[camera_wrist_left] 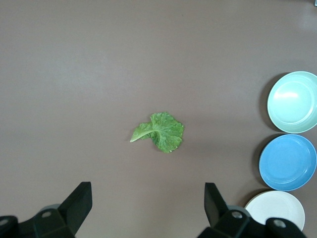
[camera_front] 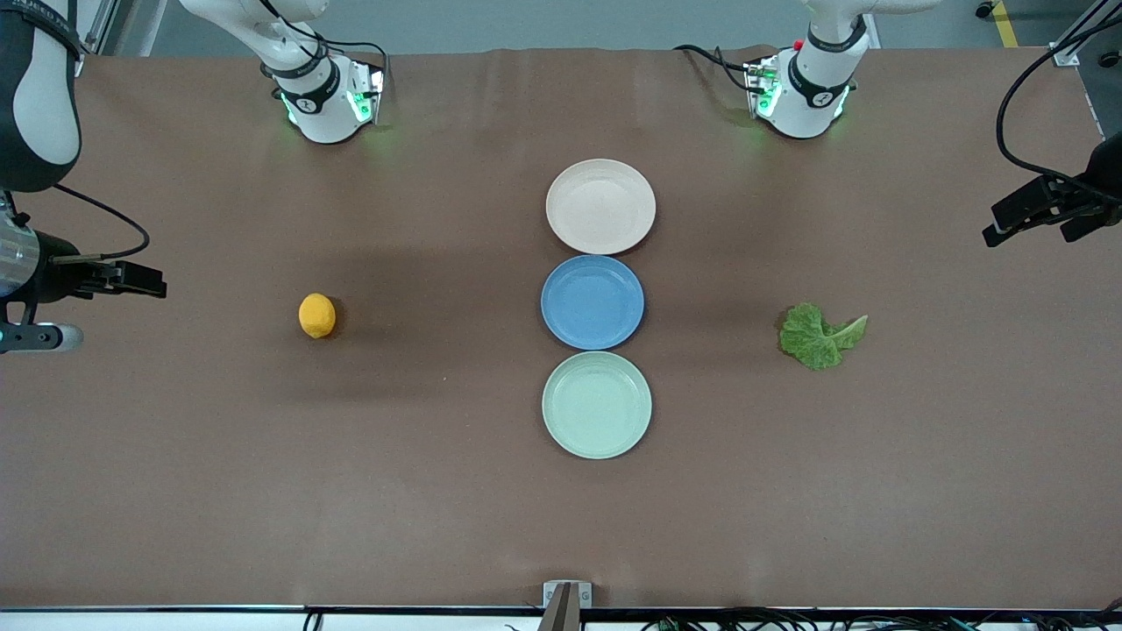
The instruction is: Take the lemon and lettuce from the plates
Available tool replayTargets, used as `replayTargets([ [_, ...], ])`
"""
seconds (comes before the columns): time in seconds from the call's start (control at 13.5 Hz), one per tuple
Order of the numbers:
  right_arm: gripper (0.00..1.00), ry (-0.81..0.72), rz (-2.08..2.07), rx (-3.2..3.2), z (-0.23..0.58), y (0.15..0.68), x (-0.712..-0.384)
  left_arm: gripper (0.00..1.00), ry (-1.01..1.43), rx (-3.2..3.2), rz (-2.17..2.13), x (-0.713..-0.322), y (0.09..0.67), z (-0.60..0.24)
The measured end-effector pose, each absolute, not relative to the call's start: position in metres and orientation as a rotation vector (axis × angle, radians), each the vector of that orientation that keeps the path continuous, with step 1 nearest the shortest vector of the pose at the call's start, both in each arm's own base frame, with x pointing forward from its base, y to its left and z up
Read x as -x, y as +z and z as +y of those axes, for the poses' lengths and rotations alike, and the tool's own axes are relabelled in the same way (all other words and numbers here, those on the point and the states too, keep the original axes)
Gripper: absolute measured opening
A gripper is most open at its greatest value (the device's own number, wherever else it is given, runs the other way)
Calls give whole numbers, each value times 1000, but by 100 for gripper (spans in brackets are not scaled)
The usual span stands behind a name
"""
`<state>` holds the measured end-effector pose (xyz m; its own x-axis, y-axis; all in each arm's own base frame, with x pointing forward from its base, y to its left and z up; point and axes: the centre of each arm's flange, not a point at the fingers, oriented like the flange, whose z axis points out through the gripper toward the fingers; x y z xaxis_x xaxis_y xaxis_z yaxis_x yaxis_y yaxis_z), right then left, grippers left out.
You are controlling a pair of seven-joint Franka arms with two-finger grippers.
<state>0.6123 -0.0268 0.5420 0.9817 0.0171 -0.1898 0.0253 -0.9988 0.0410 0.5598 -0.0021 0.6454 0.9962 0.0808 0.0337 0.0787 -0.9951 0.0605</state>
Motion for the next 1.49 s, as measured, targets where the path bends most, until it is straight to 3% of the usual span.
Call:
replayTargets([
  [0.45,100,-374,62,-3130,-10,543,-605,100,56,-3080,123,-560,645,-2],
  [1.49,100,-197,96,-3141,4,608,-525,100,55,-3080,123,-560,645,-2],
])
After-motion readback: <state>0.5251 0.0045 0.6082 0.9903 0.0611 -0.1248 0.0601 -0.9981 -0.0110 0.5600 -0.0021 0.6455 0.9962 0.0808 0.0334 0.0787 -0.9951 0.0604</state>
